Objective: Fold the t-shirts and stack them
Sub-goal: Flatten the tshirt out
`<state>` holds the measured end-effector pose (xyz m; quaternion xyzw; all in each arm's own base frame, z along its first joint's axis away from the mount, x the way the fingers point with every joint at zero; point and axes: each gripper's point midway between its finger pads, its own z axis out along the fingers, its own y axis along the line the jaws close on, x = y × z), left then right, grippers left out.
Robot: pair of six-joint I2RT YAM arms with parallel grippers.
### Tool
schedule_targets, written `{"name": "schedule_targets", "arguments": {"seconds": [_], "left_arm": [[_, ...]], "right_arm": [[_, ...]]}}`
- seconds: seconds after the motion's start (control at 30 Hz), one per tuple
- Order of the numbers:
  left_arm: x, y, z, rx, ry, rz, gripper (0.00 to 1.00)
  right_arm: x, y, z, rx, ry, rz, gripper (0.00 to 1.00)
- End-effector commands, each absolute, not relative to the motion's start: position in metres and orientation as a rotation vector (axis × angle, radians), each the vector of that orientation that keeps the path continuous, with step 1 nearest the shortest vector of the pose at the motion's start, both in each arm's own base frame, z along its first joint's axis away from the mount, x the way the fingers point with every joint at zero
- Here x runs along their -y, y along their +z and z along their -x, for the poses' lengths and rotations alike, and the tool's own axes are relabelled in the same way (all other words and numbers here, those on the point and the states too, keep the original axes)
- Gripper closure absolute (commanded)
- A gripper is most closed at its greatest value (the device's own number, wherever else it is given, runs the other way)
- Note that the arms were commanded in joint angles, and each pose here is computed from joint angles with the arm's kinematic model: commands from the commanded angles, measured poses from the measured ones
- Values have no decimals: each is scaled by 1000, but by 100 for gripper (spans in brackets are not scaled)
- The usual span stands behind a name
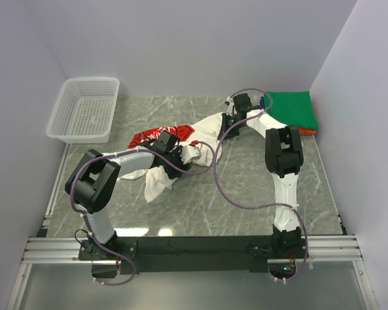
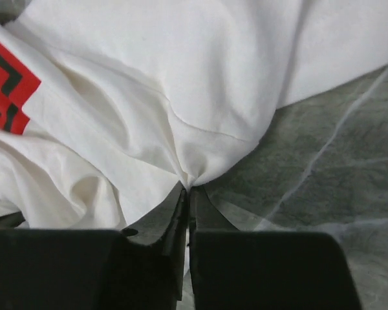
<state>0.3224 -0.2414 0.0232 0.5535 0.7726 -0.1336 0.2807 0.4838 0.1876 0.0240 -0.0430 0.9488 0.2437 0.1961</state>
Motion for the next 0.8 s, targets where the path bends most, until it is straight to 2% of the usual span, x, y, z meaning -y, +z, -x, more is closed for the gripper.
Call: {"name": "schedule_targets", "arguments": {"seconds": [0.0,0.03,0.13,0.23,0.5,0.77], "left_arm": [[247,20,-317,-2113,-409,-1474,44],[247,20,-315,-2129,-418,-1469,56],[239,27,-306,-2170,-451,-1436,85],[229,58,-303,-2149,-463,-1381,99],[183,177,-342,-2034,-446,-1045,99],[134,274,-384,-1897,-411,-763,99]], "right_arm": [[-196,36,-474,-2665,762,143,100],[-196,39,-472,-2659,773,147,100],[-186,61,-466,-2605,810,137,100],[-172,94,-458,-2527,850,121,100],[-133,197,-447,-2279,930,51,100],[-101,287,-445,-2089,872,54,100]]}}
